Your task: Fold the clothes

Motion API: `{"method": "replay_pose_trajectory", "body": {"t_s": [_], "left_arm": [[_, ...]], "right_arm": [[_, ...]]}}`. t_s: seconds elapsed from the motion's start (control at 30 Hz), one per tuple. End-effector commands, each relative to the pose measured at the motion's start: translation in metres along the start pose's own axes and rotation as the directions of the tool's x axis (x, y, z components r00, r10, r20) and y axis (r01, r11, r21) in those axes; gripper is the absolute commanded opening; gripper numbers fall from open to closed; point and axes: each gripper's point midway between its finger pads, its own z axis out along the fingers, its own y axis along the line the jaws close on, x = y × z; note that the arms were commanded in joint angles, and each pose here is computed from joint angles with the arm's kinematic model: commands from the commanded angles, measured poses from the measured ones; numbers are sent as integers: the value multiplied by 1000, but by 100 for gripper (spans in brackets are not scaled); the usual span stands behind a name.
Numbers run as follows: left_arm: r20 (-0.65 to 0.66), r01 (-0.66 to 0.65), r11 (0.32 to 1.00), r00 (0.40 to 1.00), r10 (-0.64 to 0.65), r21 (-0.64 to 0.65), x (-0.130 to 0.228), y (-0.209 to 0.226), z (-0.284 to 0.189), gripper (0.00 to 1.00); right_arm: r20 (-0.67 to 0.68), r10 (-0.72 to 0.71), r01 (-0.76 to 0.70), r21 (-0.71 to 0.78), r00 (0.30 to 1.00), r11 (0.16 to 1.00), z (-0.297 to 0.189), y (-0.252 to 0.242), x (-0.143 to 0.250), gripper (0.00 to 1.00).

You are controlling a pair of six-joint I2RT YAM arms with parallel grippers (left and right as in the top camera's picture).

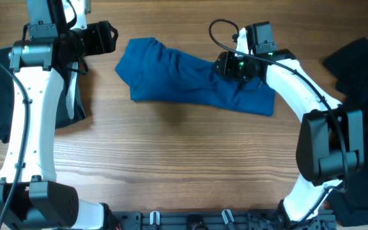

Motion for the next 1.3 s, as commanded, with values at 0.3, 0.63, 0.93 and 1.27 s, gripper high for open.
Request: {"method": "replay_pose_trajectory", "body": {"t_s": [0.3,0.63,0.93,1.27], "left_arm": [[-76,-5,1000,997,3,-29,19,2,-7,84],[-355,91,996,931,-90,-15,81,21,66,100],[-591,255,965,788,-172,60,153,25,143,94],[-652,187,971,756,-47,146,216,-10,229,95]], "right_arm": [[-126,111,-93,142,986,986,-16,-59,41,4],[-37,-304,279,-308,952,910,-18,68,35,4],[-49,142,-132,167,989,977,-40,-79,20,11],[-127,118,-94,183,985,979,-24,-86,37,9]]}}
